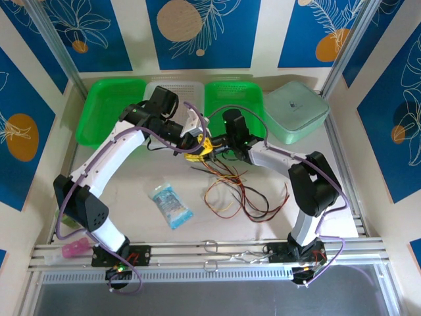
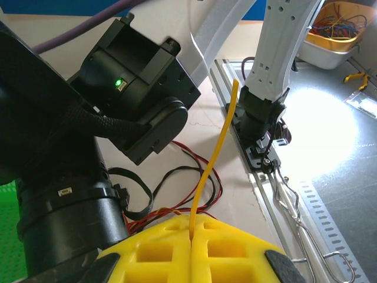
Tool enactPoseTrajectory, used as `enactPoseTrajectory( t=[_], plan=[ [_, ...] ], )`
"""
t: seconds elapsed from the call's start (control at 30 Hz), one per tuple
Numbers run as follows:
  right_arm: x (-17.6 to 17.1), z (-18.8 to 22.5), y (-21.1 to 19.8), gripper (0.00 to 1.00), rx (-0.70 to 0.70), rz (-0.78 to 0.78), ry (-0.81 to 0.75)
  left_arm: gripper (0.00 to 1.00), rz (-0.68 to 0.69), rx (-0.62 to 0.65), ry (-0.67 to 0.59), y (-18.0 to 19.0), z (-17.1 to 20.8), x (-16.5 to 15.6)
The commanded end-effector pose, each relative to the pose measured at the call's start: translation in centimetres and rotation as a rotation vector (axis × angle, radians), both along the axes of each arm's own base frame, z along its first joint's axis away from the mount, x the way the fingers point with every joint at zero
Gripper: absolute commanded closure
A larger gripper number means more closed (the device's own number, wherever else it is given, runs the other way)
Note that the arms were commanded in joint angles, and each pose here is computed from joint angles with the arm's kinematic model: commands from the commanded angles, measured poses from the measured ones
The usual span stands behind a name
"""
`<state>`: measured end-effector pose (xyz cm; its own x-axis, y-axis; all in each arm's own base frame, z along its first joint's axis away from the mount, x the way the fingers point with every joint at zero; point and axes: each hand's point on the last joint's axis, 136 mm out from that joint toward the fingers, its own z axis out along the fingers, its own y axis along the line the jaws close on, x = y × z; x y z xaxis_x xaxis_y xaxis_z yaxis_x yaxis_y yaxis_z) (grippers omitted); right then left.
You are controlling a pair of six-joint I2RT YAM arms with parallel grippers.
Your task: Untangle the cables
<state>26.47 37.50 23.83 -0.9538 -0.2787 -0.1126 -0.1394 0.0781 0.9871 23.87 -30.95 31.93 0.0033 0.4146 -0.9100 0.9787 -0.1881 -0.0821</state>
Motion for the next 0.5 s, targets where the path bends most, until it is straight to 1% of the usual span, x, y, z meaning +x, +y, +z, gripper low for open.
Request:
enactPoseTrajectory(
  t=[0.0, 0.1, 0.2, 0.3, 0.37, 0.47],
  plan=[
    [0.6, 0.4, 0.3, 1.00, 0.011, -0.030, 0.008, 1.00, 0.001, 0.002, -0.035, 0.6, 0.7, -0.1],
    [1.8, 0.4, -0.2, 1.00, 0.023, -0.102, 0.007, 1.00, 0.025, 0.013, -0.058, 0.8, 0.5, 0.2],
    [3.8, 0.1, -1.6, 1.00, 0.000, -0.244, 0.005, 1.00, 0.084, 0.005, -0.080, 1.0, 0.8, 0.9],
    [6.0, 0.3, -3.9, 1.00, -0.011, -0.411, -0.019, 1.00, 0.207, -0.035, -0.126, 1.1, 1.9, 2.7],
    [7.1, 1.3, -5.4, 1.00, -0.005, -0.508, -0.068, 1.00, 0.310, -0.083, -0.166, 1.2, 3.2, 4.0],
    [8.3, 3.3, -7.5, 1.00, -0.026, -0.632, -0.152, 1.00, 0.392, -0.166, -0.220, 1.4, 5.6, 5.0]
  ],
)
